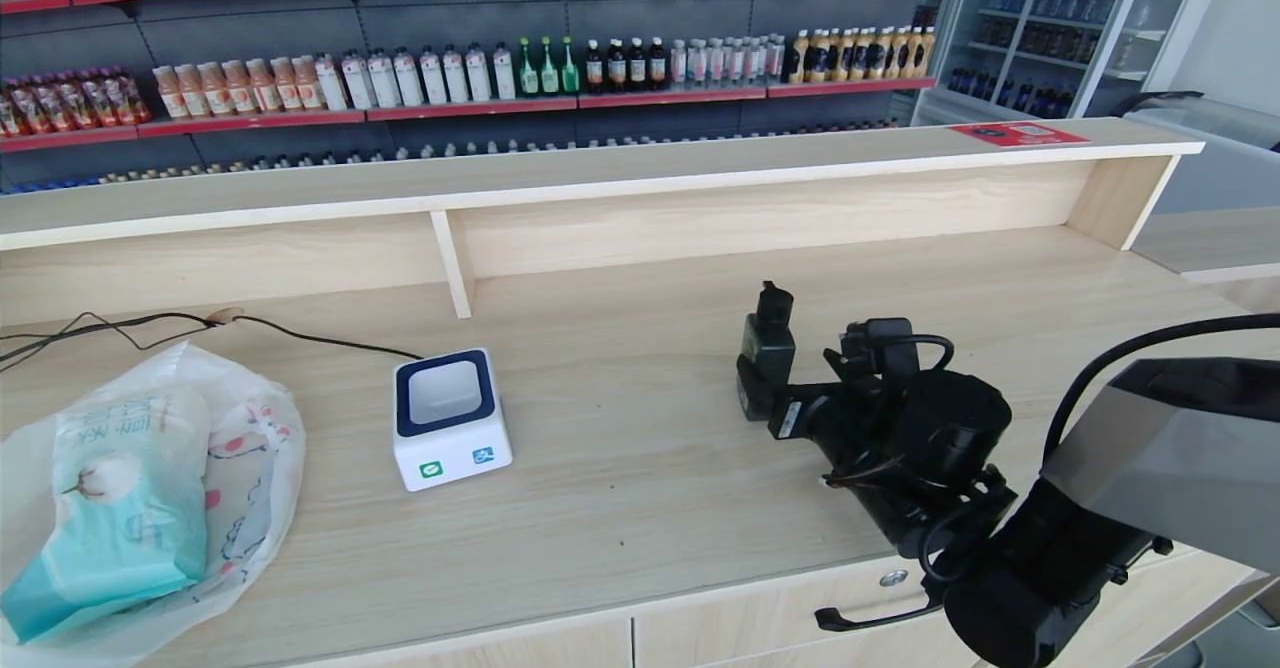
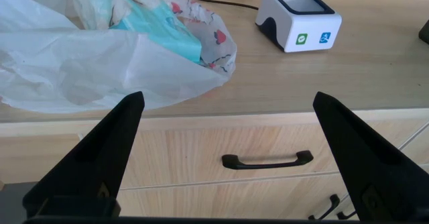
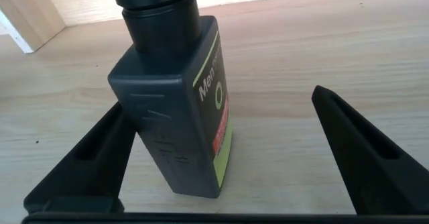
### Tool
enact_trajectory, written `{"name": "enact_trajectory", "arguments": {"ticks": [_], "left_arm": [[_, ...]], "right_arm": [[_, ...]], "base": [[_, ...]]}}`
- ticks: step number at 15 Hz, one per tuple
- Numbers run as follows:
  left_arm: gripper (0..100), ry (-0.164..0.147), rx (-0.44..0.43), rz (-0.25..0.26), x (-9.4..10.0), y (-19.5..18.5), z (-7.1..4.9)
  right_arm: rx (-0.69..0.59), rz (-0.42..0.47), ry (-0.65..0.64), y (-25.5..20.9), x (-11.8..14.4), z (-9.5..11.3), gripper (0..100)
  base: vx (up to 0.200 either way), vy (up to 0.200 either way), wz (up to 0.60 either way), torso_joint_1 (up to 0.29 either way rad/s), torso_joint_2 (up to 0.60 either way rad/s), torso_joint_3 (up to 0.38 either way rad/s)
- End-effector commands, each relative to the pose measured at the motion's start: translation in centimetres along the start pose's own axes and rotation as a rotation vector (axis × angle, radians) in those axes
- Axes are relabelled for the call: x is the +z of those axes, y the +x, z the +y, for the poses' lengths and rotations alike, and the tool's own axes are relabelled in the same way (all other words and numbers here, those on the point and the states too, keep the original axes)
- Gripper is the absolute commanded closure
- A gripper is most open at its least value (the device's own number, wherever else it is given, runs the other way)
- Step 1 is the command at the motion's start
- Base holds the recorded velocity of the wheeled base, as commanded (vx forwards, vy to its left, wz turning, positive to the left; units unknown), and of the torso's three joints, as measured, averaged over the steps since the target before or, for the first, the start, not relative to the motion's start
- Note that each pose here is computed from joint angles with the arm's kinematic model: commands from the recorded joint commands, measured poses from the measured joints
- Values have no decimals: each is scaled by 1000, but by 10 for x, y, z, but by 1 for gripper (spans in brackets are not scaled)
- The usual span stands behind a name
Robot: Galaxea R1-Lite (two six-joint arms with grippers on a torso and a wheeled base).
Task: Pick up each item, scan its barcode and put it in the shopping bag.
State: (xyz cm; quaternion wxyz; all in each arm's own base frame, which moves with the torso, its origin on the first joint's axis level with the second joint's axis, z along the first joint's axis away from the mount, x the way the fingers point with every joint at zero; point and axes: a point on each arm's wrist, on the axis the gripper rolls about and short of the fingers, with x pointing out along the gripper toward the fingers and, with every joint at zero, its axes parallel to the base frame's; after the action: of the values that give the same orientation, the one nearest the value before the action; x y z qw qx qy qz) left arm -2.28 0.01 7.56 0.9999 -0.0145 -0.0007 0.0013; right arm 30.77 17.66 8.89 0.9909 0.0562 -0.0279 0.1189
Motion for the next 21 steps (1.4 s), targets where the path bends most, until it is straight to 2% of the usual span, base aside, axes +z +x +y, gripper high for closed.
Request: {"name": "enact_trajectory", "arguments": {"ticks": [1, 21], "left_arm": [[0, 0, 1, 0, 0, 0, 0], [0, 0, 1, 0, 0, 0, 0]], "right_arm": [[-1, 1, -1, 0, 0, 0, 0], [-19, 31, -2, -16, 3, -7, 0]], "base": [[0, 0, 0, 0, 0, 0], [0, 0, 0, 0, 0, 0]]}}
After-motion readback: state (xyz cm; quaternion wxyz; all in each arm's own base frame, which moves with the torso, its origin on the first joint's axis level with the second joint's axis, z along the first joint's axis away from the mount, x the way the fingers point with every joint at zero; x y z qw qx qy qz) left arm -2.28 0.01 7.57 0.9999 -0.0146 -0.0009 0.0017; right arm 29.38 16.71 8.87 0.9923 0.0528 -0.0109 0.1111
